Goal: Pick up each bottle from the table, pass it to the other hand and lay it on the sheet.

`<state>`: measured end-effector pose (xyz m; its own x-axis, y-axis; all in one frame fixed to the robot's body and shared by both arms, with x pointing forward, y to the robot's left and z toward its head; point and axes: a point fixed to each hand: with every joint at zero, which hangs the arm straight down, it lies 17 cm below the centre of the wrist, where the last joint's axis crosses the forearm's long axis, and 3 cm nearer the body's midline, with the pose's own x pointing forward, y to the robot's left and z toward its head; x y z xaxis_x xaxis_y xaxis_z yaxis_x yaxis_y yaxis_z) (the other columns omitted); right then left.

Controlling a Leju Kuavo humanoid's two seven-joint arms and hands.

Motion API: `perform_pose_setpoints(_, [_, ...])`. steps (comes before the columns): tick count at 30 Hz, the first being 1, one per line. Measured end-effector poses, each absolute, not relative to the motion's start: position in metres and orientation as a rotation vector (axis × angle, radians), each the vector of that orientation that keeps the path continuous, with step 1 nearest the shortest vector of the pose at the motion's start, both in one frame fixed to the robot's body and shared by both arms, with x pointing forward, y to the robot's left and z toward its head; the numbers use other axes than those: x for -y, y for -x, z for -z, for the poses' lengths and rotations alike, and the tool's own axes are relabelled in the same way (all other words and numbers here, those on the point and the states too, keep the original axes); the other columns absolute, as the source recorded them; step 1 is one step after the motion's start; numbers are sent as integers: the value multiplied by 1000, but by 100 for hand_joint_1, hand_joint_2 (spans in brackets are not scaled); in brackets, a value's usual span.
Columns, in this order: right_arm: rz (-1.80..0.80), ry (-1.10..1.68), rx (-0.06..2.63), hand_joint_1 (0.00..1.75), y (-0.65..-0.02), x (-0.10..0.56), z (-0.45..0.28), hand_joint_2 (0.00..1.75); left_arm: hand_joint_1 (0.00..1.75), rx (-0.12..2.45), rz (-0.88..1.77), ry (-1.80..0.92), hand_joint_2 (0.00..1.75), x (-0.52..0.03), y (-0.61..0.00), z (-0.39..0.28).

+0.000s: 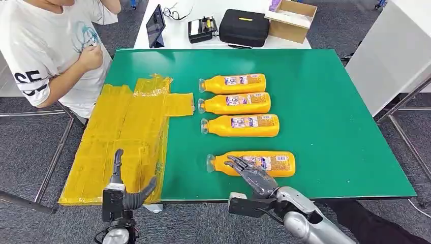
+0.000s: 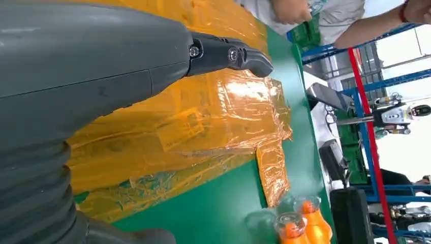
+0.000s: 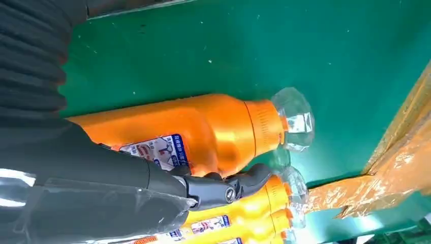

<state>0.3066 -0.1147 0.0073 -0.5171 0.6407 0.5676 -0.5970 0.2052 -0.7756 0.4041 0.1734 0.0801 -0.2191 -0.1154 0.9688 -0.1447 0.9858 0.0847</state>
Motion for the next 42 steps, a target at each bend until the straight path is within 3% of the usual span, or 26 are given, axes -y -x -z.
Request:
perform_pose_setpoints(11, [-1614, 338, 1438, 0, -305, 150, -3, 175, 0, 1777, -33, -205, 175, -179, -402, -74])
perform_pose_setpoints(14, [-1628, 449, 1611, 0, -317, 131, -34, 175, 0, 1776, -27, -177, 175, -175, -400, -73])
perform_pose_setpoints(17, [-1614, 732, 1951, 0, -338, 87, -105, 175, 0, 1783, -3, -97, 175, -157, -401, -75])
perform_pose_setpoints(22, [-1509, 899, 2138, 0, -350, 53, -157, 175, 0, 1794, 36, -44, 175, -132, -400, -77])
perform_pose_setpoints(34, [-1390, 934, 2195, 0, -358, 45, -177, 175, 0, 1792, 38, -25, 175, -126, -399, -76])
perform_pose_setpoints(42, [-1315, 531, 1951, 0, -365, 62, -129, 175, 0, 1770, 25, -44, 175, -131, -395, -68])
